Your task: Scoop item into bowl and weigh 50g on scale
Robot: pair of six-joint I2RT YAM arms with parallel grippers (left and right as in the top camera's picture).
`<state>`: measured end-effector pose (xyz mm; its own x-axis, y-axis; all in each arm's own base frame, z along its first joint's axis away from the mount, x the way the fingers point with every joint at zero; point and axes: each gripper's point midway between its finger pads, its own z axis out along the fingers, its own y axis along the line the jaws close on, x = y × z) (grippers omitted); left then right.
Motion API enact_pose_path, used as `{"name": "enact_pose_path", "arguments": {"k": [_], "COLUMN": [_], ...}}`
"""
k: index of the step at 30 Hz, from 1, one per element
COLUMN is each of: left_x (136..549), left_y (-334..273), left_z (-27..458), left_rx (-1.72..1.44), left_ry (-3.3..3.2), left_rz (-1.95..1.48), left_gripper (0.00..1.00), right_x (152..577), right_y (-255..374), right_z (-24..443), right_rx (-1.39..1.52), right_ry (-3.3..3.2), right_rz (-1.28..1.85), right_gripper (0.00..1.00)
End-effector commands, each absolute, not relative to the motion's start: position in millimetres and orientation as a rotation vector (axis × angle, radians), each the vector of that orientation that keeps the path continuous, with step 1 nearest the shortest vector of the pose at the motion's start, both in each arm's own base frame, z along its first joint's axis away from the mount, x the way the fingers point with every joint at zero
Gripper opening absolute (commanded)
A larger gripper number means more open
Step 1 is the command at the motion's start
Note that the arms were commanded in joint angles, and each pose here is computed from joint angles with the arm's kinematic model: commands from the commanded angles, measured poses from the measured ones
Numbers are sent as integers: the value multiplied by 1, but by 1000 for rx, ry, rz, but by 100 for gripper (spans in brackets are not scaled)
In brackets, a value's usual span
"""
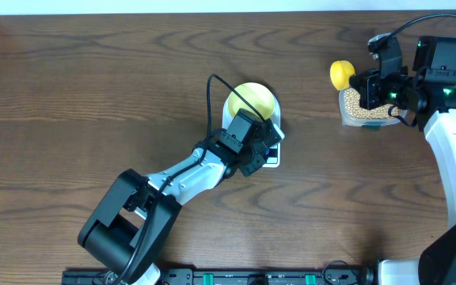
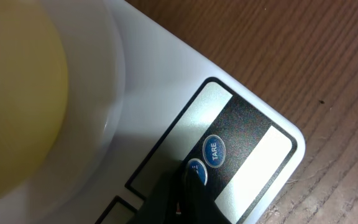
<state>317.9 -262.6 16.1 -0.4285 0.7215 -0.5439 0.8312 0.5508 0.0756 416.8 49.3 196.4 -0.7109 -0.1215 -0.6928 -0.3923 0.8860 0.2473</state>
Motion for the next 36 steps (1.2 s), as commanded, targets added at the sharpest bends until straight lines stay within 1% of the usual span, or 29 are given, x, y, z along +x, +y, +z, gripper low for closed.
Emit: {"name": "enact_pose_path", "arguments": {"k": [1,13,36], "left_x": [303,313,296], "left_y": [-247,-232,-232], "left_z": [-20,-21,-34], "left_rx": [1293,1241,1301], "left_ry": [2367,2397,2446], "left_rz": [-247,-231,-232], "left_gripper": [8,8,8], "right_x": [418,418,418], "right_y": [51,51,51], "right_z": [211,211,211], "right_rx": [-395,-395,-396], "right_ry": [2302,2302,2301], "right_rz": [482,481,481], "right_gripper": [1,1,1]}}
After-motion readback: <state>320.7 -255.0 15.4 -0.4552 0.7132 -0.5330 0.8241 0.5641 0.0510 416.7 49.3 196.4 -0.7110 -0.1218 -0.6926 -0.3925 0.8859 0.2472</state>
